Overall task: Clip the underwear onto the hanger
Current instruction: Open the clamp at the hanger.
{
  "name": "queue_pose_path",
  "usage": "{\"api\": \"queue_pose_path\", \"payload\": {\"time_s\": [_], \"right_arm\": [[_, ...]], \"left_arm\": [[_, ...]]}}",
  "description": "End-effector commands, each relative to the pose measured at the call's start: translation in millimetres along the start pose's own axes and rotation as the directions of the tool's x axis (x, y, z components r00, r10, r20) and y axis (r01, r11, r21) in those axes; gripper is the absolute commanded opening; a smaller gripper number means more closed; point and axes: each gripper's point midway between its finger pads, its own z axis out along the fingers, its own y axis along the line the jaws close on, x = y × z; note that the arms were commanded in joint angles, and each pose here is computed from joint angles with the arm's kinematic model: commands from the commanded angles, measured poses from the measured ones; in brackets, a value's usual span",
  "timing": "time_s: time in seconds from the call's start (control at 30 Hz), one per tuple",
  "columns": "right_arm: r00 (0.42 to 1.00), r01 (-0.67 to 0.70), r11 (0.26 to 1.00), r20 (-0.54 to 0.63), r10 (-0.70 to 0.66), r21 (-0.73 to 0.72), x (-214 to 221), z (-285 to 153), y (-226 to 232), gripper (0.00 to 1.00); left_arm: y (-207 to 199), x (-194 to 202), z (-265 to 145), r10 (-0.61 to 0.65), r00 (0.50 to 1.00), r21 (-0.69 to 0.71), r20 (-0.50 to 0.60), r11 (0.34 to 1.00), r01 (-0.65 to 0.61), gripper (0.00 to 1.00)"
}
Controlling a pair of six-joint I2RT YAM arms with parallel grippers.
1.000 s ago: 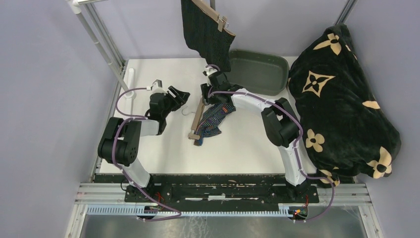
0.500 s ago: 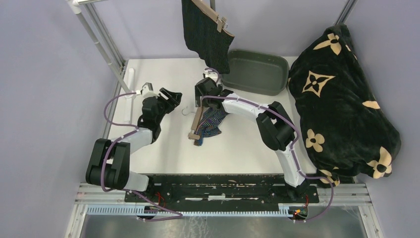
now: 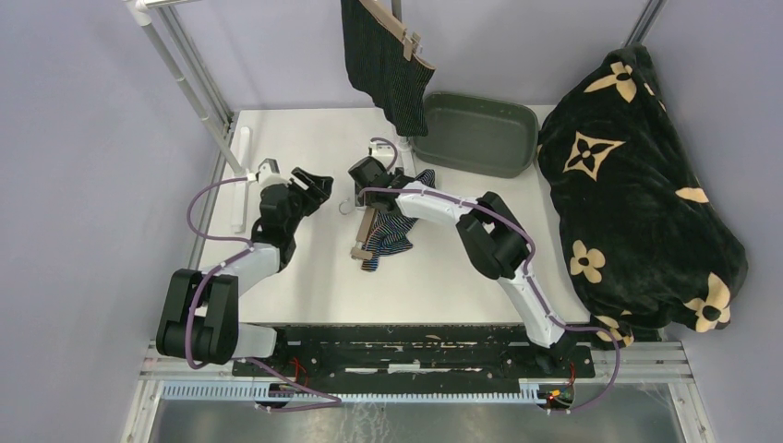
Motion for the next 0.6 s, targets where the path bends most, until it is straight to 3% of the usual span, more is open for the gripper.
{"api": "queue_pose_path", "payload": {"time_s": [0.0, 0.27, 0.57], "right_arm": [[0.997, -0.047, 0.999, 0.056, 0.047, -0.014, -21.5, -1.4, 17.7, 0.82], [0.999, -0.024, 1.0, 0.035, 0.024, 0.002, -9.8, 7.3, 22.3, 0.78], [1.0, -0.006, 1.0, 0.009, 0.005, 0.03, 4.0, 15.1, 17.0, 0.66]], "left_arm": [[-0.2, -12.8, -2.0, 0.019, 0.999, 0.01, 0.045, 1.0, -0.02, 0.75], [8.0, -12.8, -0.5, 0.013, 0.999, -0.002, 0.043, 1.0, -0.013, 0.75], [10.7, -11.6, 0.6, 0.011, 0.999, -0.005, 0.039, 1.0, -0.01, 0.75]]}}
